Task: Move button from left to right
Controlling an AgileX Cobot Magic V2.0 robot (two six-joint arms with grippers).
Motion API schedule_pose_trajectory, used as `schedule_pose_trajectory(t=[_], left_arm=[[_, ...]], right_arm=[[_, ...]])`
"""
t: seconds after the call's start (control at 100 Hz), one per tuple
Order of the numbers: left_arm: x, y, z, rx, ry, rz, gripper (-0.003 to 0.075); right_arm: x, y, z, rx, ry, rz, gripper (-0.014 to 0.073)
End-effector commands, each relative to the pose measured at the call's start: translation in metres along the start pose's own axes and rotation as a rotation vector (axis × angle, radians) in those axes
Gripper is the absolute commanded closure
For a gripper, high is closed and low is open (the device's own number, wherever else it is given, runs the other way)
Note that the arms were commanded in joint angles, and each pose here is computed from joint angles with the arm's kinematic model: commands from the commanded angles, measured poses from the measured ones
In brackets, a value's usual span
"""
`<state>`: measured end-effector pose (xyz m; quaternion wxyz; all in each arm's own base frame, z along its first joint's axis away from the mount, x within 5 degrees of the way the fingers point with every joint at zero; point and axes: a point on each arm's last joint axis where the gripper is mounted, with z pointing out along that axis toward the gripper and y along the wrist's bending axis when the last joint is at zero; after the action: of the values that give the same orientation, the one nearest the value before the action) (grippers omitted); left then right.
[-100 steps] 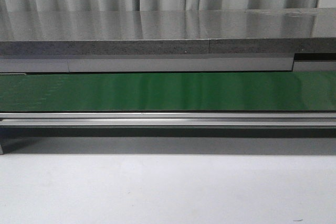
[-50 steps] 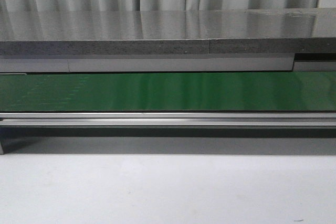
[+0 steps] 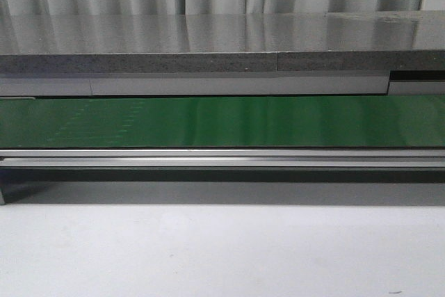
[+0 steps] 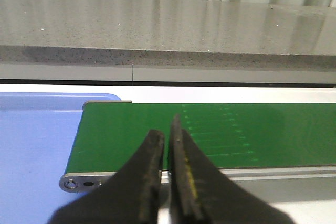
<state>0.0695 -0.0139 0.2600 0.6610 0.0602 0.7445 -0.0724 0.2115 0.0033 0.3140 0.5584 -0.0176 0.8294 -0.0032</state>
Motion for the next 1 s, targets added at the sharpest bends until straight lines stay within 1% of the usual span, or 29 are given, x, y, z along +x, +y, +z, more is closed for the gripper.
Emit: schedule_pose_trajectory(t=[0.0,0.28,0.41,0.47,0.52,0.59,0.71,0.92,0.96,0.99], left_arm=[[-0.016,0.0,-0.001,0.003,-0.093,-0.005,0.0715],[-0.016,0.0,-0.001,0.003,-0.093,-0.005,0.0715],[-0.016,0.0,-0.001,0.003,-0.093,-0.005,0.0715],[-0.016,0.0,-0.001,0.003,-0.093,-0.005,0.0715],[-0.016,0.0,-0.001,0.003,-0.093,-0.005,0.0715],[-0.016,0.0,-0.001,0.003,-0.093,-0.005,0.0715],[-0.016,0.0,-0.001,0.003,-0.093,-0.005,0.0715],[-0.016,0.0,-0.001,0.003,-0.093,-0.005,0.0715],[-0.016,0.0,-0.001,0.003,-0.093,-0.005,0.0715],[-0.016,0.0,-0.001,0.003,-0.093,-0.005,0.0715]], right_arm=[[-0.009,0.0,-0.032,0.004,-0.213,0.0,0.015],[0.026,0.001,-0.096,0.008,-0.369,0.0,0.015],[0.041,0.001,-0.114,0.009,-0.396,0.0,0.0152],[0.047,0.001,-0.121,0.009,-0.402,0.0,0.0169],[0.05,0.001,-0.124,0.009,-0.402,0.0,0.0203],[0.052,0.002,-0.128,0.009,-0.403,0.0,0.0274],[0.052,0.002,-0.128,0.009,-0.403,0.0,0.0418],[0.052,0.002,-0.128,0.009,-0.403,0.0,0.0641],[0.052,0.002,-0.128,0.009,-0.403,0.0,0.0671],[0.052,0.002,-0.128,0.009,-0.403,0.0,0.0661]])
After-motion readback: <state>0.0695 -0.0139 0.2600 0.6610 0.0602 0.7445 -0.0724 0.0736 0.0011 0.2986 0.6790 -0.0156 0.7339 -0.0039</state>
